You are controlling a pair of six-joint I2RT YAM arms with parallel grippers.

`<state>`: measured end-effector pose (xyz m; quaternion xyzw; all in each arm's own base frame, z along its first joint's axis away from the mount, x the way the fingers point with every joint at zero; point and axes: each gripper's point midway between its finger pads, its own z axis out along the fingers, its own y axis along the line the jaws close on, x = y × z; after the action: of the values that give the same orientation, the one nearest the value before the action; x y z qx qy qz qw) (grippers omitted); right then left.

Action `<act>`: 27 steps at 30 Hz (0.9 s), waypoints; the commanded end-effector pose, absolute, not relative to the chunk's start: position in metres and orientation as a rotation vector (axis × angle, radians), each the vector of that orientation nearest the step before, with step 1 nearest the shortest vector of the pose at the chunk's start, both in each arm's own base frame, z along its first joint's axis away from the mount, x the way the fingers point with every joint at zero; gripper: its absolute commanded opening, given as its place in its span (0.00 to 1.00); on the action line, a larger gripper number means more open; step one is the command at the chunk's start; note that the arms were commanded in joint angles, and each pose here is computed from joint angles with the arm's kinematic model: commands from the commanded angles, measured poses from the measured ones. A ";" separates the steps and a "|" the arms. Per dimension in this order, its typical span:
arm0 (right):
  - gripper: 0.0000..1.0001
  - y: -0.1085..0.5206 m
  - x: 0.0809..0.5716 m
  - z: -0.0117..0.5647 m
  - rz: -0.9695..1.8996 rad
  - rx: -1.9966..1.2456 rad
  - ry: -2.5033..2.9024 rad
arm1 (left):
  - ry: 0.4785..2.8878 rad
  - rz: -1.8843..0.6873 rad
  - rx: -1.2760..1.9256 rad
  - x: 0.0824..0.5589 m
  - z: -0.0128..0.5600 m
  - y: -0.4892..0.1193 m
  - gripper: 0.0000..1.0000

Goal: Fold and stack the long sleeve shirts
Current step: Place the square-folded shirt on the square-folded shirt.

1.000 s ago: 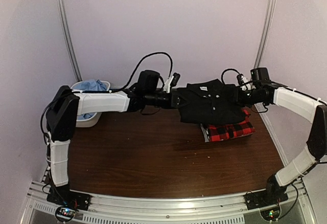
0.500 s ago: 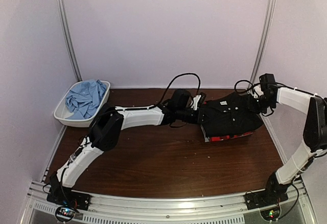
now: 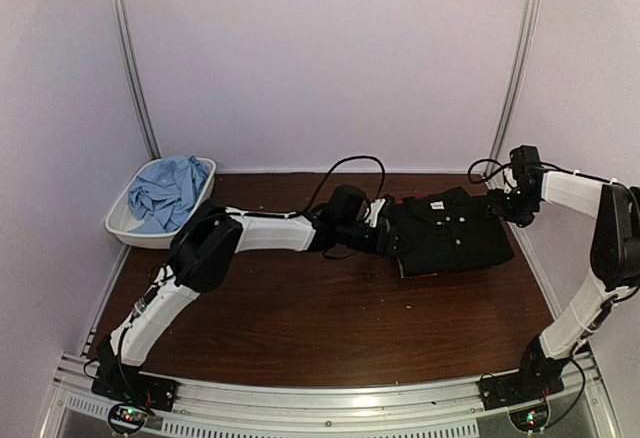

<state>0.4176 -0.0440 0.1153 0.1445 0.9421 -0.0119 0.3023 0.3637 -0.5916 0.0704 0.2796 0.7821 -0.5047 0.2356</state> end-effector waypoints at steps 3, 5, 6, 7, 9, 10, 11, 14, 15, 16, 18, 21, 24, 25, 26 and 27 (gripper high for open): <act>0.91 -0.056 0.419 0.194 -0.074 0.406 2.306 | 1.948 -1.312 0.759 0.380 0.169 -0.560 0.91; 0.94 -0.055 0.414 0.208 -0.072 0.398 2.276 | 1.928 -1.275 0.753 0.379 0.186 -0.546 0.96; 0.95 -0.050 0.412 0.214 -0.036 0.379 2.268 | 1.922 -1.253 0.749 0.378 0.193 -0.539 0.97; 0.96 -0.048 0.409 0.220 -0.024 0.369 2.261 | 1.910 -1.226 0.745 0.377 0.202 -0.531 0.98; 0.97 -0.042 0.403 0.228 0.010 0.349 2.246 | 1.897 -1.162 0.725 0.375 0.216 -0.513 0.98; 0.97 -0.039 0.399 0.232 0.030 0.340 2.238 | 1.891 -1.116 0.709 0.375 0.222 -0.502 0.98; 0.97 -0.035 0.396 0.236 0.056 0.330 2.229 | 1.889 -1.061 0.689 0.375 0.227 -0.489 0.98; 0.97 -0.022 0.386 0.250 0.143 0.303 2.184 | 1.869 -0.868 0.629 0.374 0.243 -0.444 0.98; 0.97 -0.018 0.383 0.257 0.168 0.291 2.165 | 1.875 -0.793 0.611 0.372 0.244 -0.426 0.98; 0.97 -0.014 0.379 0.262 0.189 0.278 2.149 | 1.863 -0.722 0.582 0.369 0.257 -0.406 0.98; 0.98 -0.008 0.372 0.275 0.222 0.253 2.108 | 1.862 -0.574 0.527 0.366 0.266 -0.368 0.98; 0.99 0.000 0.360 0.293 0.239 0.223 2.037 | 1.859 -0.391 0.435 0.357 0.282 -0.308 0.98; 1.00 0.008 0.350 0.314 0.238 0.196 1.972 | 1.875 -0.258 0.324 0.350 0.295 -0.247 0.98; 1.00 0.010 0.347 0.322 0.237 0.186 1.951 | 1.883 -0.240 0.294 0.348 0.299 -0.229 0.98; 1.00 0.013 0.344 0.327 0.238 0.176 1.934 | 1.885 -0.232 0.262 0.347 0.305 -0.211 0.98; 1.00 0.013 0.342 0.332 0.232 0.174 1.919 | 1.890 -0.215 0.232 0.346 0.309 -0.194 0.98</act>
<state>0.3487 0.0033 0.3057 0.0851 0.8408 0.0896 0.5270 0.3411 -0.2727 0.3001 0.1611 0.7910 -0.1826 0.5613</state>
